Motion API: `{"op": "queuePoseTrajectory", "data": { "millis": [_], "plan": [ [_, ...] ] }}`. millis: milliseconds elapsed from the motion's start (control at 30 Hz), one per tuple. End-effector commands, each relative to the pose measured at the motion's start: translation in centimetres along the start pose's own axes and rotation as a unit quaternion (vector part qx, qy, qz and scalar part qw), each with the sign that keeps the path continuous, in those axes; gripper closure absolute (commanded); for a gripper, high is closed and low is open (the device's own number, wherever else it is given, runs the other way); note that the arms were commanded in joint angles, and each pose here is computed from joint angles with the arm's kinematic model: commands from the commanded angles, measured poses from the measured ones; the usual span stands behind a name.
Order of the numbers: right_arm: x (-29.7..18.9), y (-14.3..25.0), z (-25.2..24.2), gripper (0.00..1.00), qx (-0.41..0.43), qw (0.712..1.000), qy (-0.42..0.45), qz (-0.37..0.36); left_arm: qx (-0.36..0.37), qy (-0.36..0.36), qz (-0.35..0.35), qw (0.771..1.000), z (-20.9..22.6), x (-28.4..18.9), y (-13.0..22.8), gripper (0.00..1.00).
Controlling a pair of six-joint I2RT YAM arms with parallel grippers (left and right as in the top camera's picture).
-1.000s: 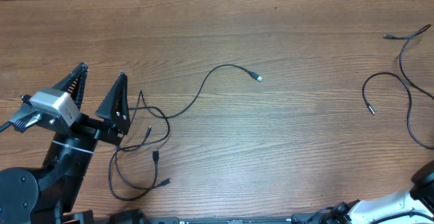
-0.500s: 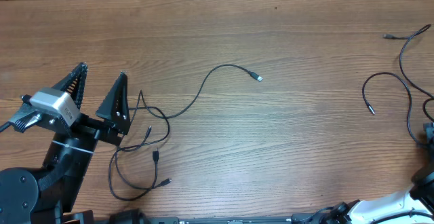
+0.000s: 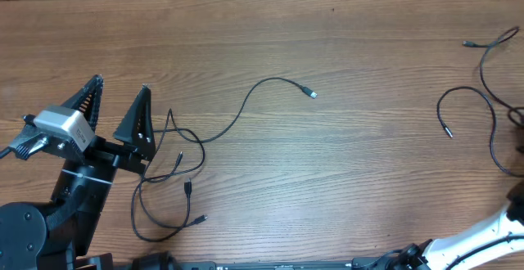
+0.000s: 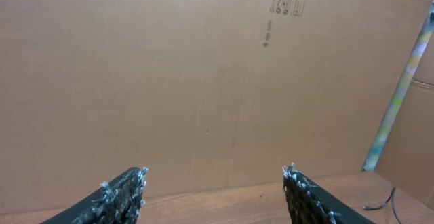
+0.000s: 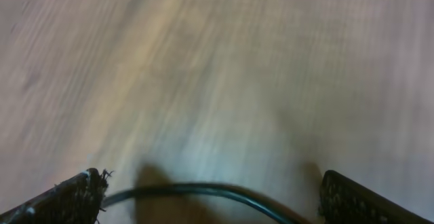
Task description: Untangle cables
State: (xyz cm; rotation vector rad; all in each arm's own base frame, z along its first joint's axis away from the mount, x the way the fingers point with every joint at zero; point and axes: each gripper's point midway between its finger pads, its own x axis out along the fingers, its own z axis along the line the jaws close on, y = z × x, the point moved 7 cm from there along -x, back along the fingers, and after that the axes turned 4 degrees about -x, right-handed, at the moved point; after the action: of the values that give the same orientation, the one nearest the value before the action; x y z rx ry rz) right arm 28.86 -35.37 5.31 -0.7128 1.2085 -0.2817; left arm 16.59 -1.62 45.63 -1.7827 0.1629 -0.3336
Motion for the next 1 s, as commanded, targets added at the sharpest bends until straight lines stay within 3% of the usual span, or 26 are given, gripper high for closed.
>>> {"op": "queuePoseTrajectory", "data": {
  "millis": [0,267,467,667,867,967],
  "plan": [
    [2.2,12.4,5.1,0.0,-0.038,0.974,-0.103,0.2,0.009,-0.004,-0.014,1.0,-0.3,-0.5,-0.9,0.33],
    [-1.7,15.4,18.4,0.0,-0.122,0.96,-0.183,0.176,0.007,-0.006,-0.009,1.0,-0.2,-0.5,-0.7,0.33],
    [-3.2,14.2,21.4,0.0,-0.142,0.965,-0.155,0.158,0.002,-0.008,-0.001,1.0,-0.1,-0.5,-0.4,0.32],
    [-5.6,7.9,22.3,0.0,-0.152,0.967,-0.141,0.146,0.001,-0.009,0.002,1.0,-0.1,-0.5,-0.3,0.32],
    [-13.3,-1.7,23.6,0.0,-0.213,0.97,-0.111,0.038,0.0,-0.009,0.004,1.0,-0.1,-0.5,-0.2,0.32],
    [-17.4,-4.2,22.8,0.0,-0.216,0.972,-0.087,0.022,-0.003,-0.011,0.009,1.0,0.0,-0.5,0.0,0.32]
  ]
}}
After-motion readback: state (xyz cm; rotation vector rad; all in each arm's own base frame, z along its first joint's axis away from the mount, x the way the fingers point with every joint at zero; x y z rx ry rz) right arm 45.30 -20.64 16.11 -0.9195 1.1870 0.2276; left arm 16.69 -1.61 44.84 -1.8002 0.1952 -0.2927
